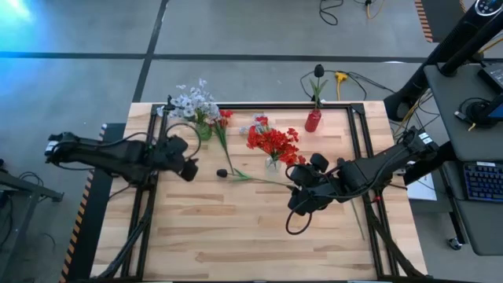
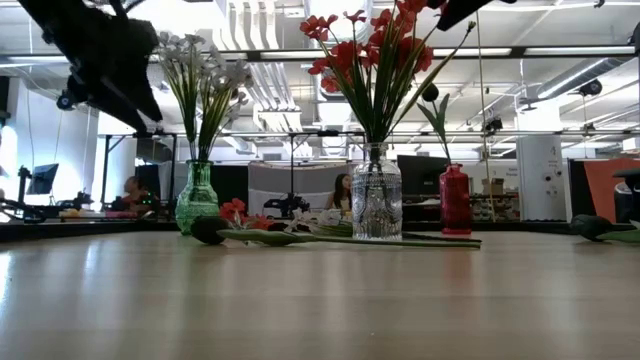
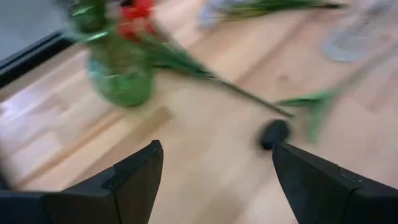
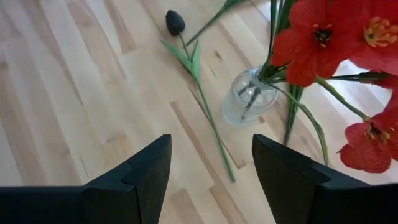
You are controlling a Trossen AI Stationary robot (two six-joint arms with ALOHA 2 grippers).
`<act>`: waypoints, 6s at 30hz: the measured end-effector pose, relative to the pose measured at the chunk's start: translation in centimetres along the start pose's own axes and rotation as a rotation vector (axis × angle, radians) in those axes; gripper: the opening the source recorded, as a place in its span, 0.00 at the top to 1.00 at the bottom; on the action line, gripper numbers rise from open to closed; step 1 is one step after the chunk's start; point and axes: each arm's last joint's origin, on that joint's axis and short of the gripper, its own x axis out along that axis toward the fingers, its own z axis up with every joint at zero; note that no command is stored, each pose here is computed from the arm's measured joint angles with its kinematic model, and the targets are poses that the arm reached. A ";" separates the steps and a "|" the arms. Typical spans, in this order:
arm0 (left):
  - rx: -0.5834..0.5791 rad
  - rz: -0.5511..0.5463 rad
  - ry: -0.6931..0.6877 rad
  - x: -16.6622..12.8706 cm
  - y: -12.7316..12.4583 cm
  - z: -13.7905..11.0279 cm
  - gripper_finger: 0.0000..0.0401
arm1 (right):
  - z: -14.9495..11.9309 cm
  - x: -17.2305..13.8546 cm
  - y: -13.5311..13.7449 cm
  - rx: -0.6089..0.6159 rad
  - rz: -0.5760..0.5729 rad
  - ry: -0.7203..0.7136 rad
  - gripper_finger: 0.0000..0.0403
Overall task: Sort flowers into vase by color
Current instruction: Put the left black flower into the red vase
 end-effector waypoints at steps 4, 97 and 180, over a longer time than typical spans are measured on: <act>0.043 -0.083 -0.059 -2.0 -1.3 0.3 0.29 | 0.0 0.0 0.0 -0.018 0.000 0.000 0.46; 0.494 0.091 -0.561 -9.7 -8.8 5.8 0.64 | -6.4 6.2 -2.1 0.127 -0.058 0.413 0.47; 0.737 -0.109 -0.238 -4.0 -16.0 -5.6 0.64 | -11.0 15.2 -3.5 -0.260 0.191 -0.020 0.97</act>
